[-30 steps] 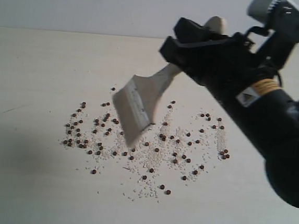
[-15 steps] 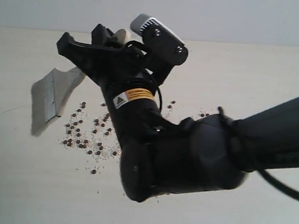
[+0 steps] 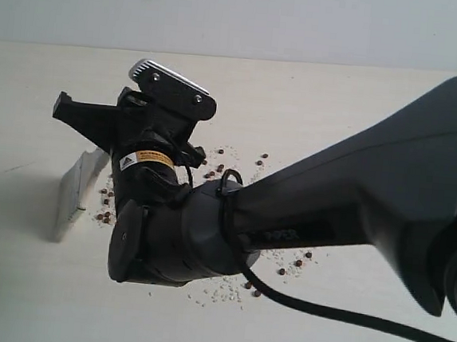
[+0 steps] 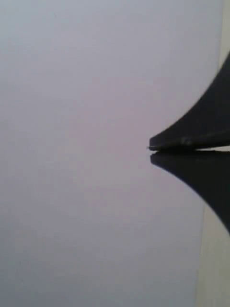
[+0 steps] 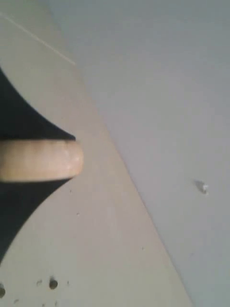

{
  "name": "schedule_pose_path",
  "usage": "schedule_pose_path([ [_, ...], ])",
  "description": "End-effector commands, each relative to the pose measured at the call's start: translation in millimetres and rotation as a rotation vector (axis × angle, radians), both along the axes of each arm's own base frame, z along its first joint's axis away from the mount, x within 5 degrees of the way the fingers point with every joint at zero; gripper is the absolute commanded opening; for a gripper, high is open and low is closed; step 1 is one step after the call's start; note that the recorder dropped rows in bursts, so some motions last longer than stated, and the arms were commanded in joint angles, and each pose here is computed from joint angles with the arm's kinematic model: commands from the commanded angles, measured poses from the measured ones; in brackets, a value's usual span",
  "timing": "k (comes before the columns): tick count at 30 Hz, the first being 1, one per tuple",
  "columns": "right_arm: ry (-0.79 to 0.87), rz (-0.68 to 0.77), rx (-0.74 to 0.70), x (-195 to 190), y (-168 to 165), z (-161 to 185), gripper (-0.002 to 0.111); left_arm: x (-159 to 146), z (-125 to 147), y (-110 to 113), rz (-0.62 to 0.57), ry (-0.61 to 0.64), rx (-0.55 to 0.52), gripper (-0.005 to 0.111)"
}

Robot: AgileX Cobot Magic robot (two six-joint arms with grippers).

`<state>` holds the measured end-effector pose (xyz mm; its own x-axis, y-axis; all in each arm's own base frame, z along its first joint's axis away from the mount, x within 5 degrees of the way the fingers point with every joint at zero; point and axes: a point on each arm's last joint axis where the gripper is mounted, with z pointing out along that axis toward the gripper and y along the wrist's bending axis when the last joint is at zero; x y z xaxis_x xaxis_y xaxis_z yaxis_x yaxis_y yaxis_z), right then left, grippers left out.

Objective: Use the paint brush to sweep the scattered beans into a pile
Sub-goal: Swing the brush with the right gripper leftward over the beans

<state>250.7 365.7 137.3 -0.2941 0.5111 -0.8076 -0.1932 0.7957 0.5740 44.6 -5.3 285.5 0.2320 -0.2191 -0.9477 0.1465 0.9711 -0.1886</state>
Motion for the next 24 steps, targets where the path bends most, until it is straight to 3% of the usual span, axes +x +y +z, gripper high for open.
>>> schedule_pose_path([
  [1,-0.034,-0.015,-0.15,1.4,-0.3,3.6,0.0,0.5,-1.7,-0.1,-0.001,0.005,-0.003,0.0],
  [15,-0.008,-0.202,-0.568,3.1,-26.7,15.1,0.0,0.5,-1.7,-0.1,-0.001,0.005,-0.003,0.0],
  [20,-0.023,-0.259,-0.643,2.8,-34.0,27.1,0.0,0.5,-1.7,-0.1,-0.001,0.005,-0.003,0.0],
  [24,-0.03,-0.279,-0.622,2.7,-35.8,32.9,0.0,0.5,-1.7,-0.1,-0.001,0.005,-0.003,0.0],
])
